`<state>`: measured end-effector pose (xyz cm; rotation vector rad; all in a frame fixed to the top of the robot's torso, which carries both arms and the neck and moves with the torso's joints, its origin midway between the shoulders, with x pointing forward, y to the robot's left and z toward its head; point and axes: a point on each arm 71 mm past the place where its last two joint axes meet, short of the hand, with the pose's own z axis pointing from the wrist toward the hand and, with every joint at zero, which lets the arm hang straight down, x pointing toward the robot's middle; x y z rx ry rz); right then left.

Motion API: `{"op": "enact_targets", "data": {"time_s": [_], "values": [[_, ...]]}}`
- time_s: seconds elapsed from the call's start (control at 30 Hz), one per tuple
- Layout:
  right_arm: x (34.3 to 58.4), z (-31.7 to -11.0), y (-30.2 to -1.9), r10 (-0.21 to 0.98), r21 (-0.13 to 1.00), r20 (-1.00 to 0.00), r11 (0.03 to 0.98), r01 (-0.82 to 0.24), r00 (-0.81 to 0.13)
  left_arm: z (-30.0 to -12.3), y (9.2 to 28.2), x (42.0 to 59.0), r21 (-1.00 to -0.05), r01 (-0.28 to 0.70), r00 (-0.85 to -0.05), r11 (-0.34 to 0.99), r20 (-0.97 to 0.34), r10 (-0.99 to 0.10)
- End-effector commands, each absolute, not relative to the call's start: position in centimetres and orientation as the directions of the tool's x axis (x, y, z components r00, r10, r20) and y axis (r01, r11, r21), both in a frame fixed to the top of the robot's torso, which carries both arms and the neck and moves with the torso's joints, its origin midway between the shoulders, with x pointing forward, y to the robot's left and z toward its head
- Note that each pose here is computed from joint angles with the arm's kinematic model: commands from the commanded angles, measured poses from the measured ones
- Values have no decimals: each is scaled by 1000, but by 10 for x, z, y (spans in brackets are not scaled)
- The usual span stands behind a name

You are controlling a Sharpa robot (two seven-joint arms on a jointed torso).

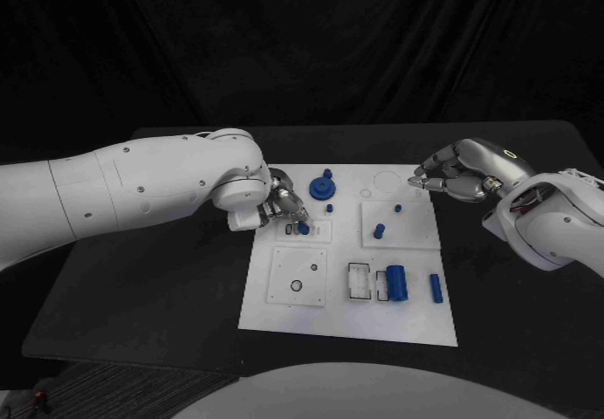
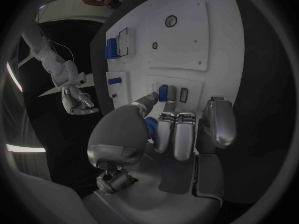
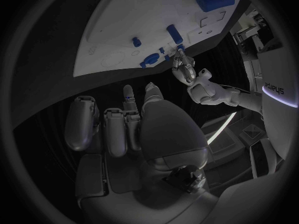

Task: Assemble the parts on the task board

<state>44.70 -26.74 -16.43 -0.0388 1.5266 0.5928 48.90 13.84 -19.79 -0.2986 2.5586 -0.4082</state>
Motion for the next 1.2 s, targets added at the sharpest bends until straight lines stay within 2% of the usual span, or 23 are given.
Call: {"op": "enact_targets", "data": {"time_s": [0.03,1.2], "values": [[447,-166,-268,335,337,-939,864,-375,-71,-202,141,485,-267,-162,-852,950,-448,-271],[446,-171,-269,331,338,-940,866,-368,-83,-202,145,485,-274,-170,-848,947,-449,-282]]}}
